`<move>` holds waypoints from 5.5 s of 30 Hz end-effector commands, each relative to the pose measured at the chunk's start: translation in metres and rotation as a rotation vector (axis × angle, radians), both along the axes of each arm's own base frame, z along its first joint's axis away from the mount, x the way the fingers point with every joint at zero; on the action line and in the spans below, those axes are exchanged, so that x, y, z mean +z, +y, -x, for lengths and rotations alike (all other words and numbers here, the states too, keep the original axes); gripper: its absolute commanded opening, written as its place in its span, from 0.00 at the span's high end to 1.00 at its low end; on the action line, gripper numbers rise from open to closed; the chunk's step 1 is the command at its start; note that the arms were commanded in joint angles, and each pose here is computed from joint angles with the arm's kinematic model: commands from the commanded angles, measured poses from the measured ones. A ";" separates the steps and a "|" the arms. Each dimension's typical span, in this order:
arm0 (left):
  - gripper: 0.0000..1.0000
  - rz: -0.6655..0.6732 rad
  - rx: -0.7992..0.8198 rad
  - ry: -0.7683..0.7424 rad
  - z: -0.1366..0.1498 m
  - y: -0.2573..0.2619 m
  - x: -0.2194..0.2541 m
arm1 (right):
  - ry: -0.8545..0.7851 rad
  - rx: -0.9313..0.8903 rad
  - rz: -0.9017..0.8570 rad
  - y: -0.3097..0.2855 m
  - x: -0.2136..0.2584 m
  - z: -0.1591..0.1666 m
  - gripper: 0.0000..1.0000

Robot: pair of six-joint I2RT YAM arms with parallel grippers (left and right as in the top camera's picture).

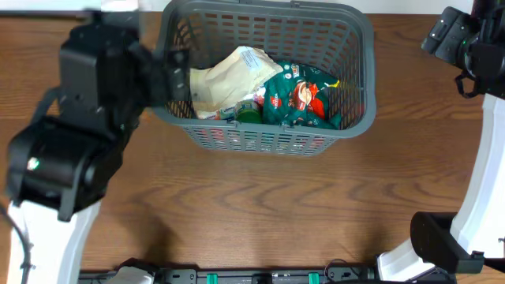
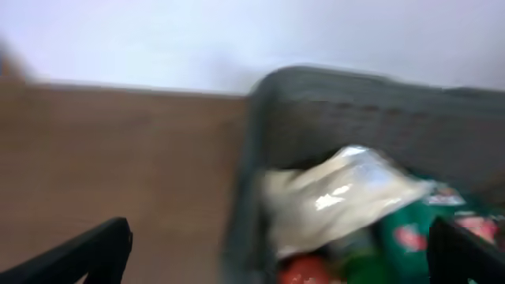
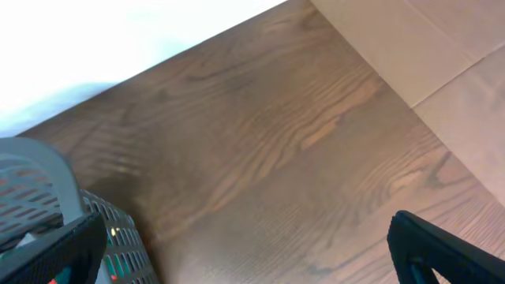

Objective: Pack container

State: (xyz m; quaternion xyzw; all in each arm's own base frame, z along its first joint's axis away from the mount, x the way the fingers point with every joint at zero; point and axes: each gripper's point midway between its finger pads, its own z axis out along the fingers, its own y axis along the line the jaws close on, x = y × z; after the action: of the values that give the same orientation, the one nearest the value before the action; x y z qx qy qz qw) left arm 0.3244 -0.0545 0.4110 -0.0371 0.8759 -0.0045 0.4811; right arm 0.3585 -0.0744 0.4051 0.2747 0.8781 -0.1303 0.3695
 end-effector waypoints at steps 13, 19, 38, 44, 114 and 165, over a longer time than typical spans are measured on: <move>0.01 -0.017 0.186 -0.049 0.031 0.045 0.017 | -0.017 -0.025 0.005 -0.004 0.004 0.003 0.01; 0.02 -0.018 0.186 -0.047 0.031 0.045 0.016 | -0.017 -0.025 0.005 -0.004 0.005 0.003 0.01; 0.01 -0.019 0.185 -0.043 0.032 0.045 0.015 | -0.017 -0.025 0.005 -0.004 0.005 0.003 0.01; 0.01 -0.077 0.201 -0.087 0.045 0.057 0.029 | -0.017 -0.025 0.005 -0.004 0.004 0.003 0.01; 0.01 0.192 0.222 -0.129 0.129 0.078 -0.266 | -0.017 -0.025 0.005 -0.004 0.004 0.003 0.01; 0.01 -0.206 -0.116 0.018 0.129 0.064 -0.334 | -0.017 -0.025 0.005 -0.004 0.004 0.003 0.01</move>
State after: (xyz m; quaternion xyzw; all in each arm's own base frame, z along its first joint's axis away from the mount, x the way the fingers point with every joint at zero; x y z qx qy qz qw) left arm 0.1946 0.0098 0.0786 0.0155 0.8793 0.0343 0.4749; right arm 0.3585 -0.0744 0.4051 0.2747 0.8781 -0.1303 0.3695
